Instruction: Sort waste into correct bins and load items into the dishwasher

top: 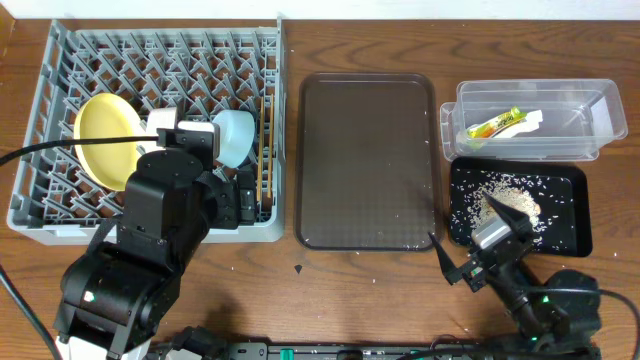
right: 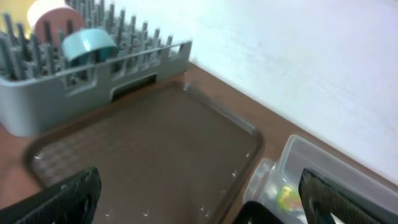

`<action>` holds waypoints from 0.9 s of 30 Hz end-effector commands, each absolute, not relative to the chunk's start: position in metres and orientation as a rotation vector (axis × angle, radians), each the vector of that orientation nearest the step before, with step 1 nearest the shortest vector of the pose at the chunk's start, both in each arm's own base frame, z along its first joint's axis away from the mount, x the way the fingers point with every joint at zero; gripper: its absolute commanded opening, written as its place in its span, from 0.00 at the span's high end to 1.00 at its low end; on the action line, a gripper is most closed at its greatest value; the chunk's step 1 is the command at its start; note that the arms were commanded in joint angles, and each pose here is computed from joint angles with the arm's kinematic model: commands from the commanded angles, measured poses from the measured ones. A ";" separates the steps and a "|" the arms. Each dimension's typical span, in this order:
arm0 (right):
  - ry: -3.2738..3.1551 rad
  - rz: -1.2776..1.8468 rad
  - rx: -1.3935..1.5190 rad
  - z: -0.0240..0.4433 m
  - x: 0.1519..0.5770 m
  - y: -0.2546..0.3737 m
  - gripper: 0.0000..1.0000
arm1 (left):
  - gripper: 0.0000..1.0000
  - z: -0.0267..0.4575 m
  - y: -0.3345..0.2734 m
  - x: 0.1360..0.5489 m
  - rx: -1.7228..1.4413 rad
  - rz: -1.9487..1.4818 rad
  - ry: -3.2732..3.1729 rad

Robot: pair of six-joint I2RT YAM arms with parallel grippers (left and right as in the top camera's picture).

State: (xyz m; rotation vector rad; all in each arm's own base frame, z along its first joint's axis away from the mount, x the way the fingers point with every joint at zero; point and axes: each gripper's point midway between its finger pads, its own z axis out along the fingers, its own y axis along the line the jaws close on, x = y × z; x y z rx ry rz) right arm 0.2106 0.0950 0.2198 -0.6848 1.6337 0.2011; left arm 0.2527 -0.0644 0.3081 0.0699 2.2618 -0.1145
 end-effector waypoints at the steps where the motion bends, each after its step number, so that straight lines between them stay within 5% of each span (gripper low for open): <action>1: 1.615 0.163 -0.603 0.195 0.217 0.083 0.01 | 0.06 0.315 -0.066 0.253 0.066 -0.128 2.244; 27: 1.576 0.145 -0.401 0.162 0.236 0.064 0.01 | 0.06 0.315 -0.066 0.253 0.066 -0.128 2.244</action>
